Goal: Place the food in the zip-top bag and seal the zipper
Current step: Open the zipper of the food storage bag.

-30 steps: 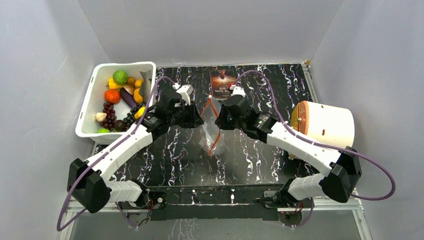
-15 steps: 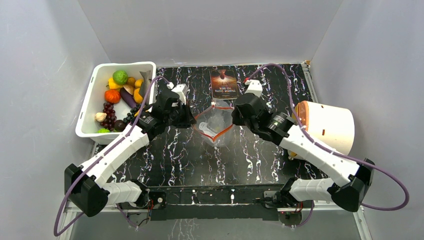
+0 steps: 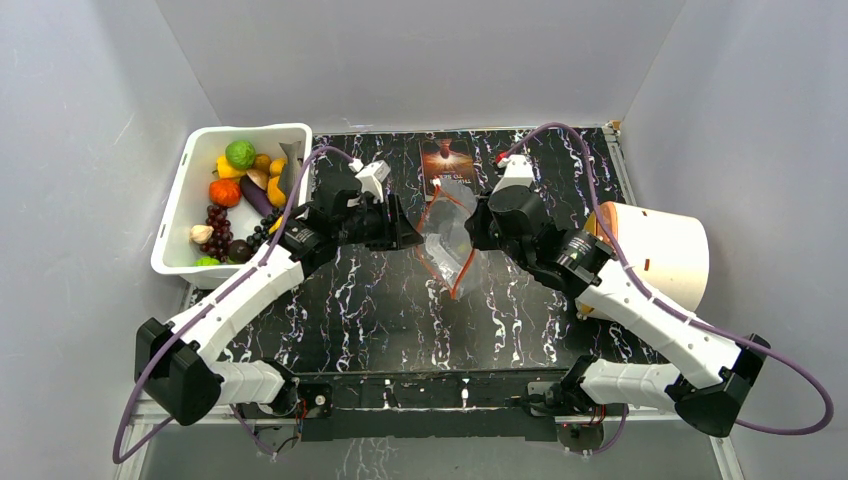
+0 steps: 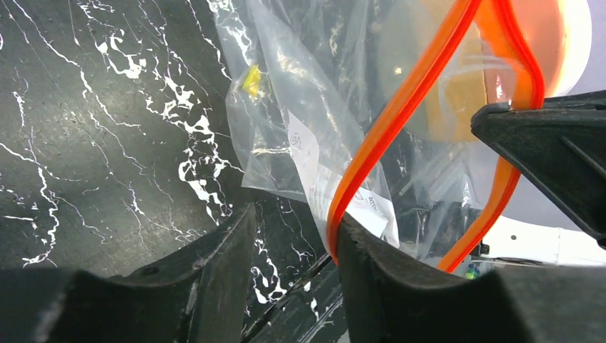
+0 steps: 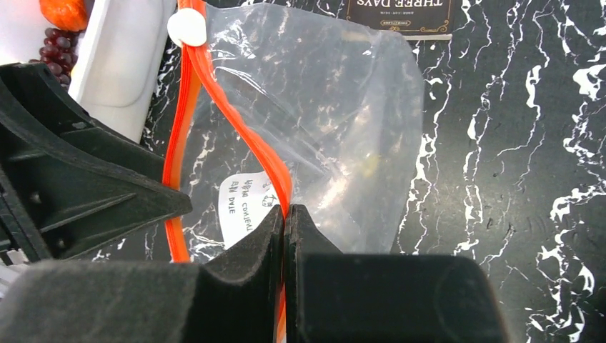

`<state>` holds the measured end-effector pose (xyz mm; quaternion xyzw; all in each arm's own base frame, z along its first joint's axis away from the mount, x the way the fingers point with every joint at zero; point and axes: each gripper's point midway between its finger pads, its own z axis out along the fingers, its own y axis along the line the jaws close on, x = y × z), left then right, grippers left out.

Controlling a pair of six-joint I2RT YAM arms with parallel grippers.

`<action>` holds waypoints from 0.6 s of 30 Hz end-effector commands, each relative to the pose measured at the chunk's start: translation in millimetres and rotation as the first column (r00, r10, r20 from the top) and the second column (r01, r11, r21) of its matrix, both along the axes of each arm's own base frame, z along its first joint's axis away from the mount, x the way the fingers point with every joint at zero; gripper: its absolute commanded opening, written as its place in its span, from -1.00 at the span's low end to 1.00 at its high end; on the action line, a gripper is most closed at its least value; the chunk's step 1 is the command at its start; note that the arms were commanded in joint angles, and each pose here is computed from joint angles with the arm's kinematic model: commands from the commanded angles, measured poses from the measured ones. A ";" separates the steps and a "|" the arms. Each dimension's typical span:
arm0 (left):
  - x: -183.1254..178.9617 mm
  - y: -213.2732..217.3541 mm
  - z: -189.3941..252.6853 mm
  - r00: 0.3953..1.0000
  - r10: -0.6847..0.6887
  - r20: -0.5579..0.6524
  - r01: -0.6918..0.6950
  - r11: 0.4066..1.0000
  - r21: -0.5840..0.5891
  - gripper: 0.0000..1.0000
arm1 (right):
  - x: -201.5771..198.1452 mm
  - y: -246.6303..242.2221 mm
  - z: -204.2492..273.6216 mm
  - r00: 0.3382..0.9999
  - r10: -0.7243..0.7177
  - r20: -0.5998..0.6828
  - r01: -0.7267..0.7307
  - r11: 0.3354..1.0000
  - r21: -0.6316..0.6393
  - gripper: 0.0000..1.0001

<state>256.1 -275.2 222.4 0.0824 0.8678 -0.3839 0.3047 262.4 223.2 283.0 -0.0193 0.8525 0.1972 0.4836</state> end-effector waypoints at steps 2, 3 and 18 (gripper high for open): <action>-3.3 -5.8 35.4 0.998 -0.020 0.051 0.024 0.997 -0.069 0.04 | 6.5 -11.0 21.6 0.995 -0.003 0.098 0.007 0.999 -0.039 -1.00; -3.9 -5.1 37.4 0.999 -0.019 0.047 0.022 0.998 -0.066 0.11 | 6.4 -15.2 21.8 0.995 -0.012 0.101 0.018 0.998 -0.052 -1.00; 13.7 46.9 49.7 0.967 0.143 0.212 -0.171 0.978 0.122 0.66 | 0.1 -64.5 28.9 0.985 -0.130 0.113 0.152 0.965 -0.212 -1.00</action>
